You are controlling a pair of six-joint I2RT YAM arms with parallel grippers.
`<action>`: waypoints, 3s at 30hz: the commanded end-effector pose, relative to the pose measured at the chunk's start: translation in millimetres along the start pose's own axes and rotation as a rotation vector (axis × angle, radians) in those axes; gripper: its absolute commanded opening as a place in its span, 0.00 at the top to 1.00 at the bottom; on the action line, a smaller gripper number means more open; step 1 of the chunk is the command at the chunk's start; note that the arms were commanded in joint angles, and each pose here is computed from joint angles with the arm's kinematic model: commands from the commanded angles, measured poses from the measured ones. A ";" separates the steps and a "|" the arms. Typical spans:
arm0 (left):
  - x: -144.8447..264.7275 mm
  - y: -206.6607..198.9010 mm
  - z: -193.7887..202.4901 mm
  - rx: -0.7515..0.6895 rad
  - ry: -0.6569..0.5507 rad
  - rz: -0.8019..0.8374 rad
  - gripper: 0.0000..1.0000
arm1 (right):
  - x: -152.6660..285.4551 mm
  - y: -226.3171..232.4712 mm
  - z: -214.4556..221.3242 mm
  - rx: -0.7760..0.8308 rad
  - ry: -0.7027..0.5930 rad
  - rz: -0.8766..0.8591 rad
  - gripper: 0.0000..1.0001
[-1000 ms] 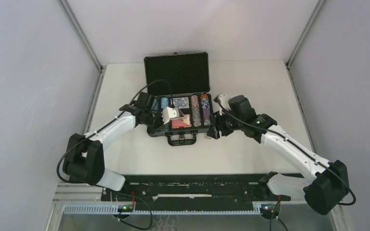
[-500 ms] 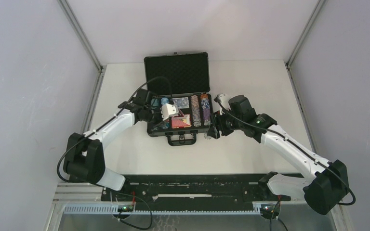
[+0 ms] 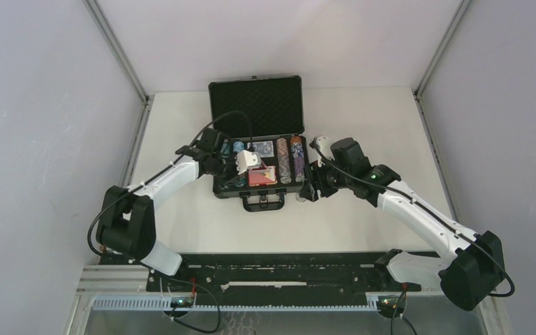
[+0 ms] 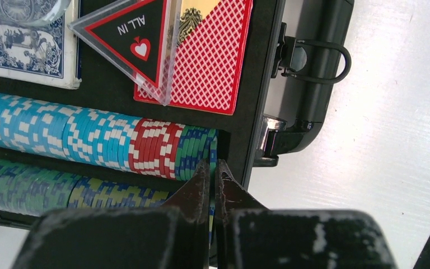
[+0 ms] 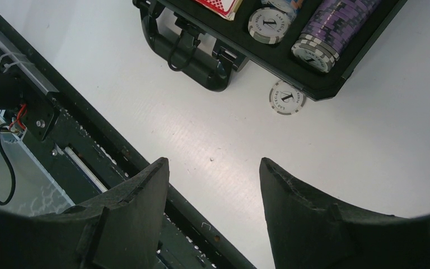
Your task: Pack up texas hold em set
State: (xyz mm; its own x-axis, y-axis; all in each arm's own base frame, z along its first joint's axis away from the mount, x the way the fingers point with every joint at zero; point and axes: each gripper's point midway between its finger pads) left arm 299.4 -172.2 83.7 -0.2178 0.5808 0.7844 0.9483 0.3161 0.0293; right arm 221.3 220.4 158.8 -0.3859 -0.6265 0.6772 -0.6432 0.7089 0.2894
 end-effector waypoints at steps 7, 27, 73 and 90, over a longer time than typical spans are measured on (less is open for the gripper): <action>-12.2 8.5 -23.0 -0.045 0.013 0.015 1.00 | -2.0 -1.7 -9.4 -0.002 -0.039 -0.008 0.32; -4.8 14.9 -13.4 -0.027 0.060 -0.048 0.35 | -4.0 -0.8 -6.5 -0.003 -0.030 -0.023 0.33; 178.9 66.0 -79.6 0.668 -0.932 -0.820 0.00 | -110.4 -64.8 31.2 -0.126 0.017 0.403 1.00; 184.3 64.4 -76.6 0.688 -0.967 -0.838 0.00 | -128.8 -63.3 51.0 -0.131 0.092 0.362 1.00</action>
State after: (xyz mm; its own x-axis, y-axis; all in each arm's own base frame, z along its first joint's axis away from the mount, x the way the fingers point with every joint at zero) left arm 340.0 -102.7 258.2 -0.9708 0.2387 0.0245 0.2278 0.9491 -0.2176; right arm 274.8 230.8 14.6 -0.4992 -0.2836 0.8188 -0.3766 0.9220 0.0897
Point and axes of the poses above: each gripper's point midway between its finger pads, its own x axis back along the fingers, its own y axis along the line the jaws close on, z = x × y, and after that the axes turned 6 degrees about x, right-handed
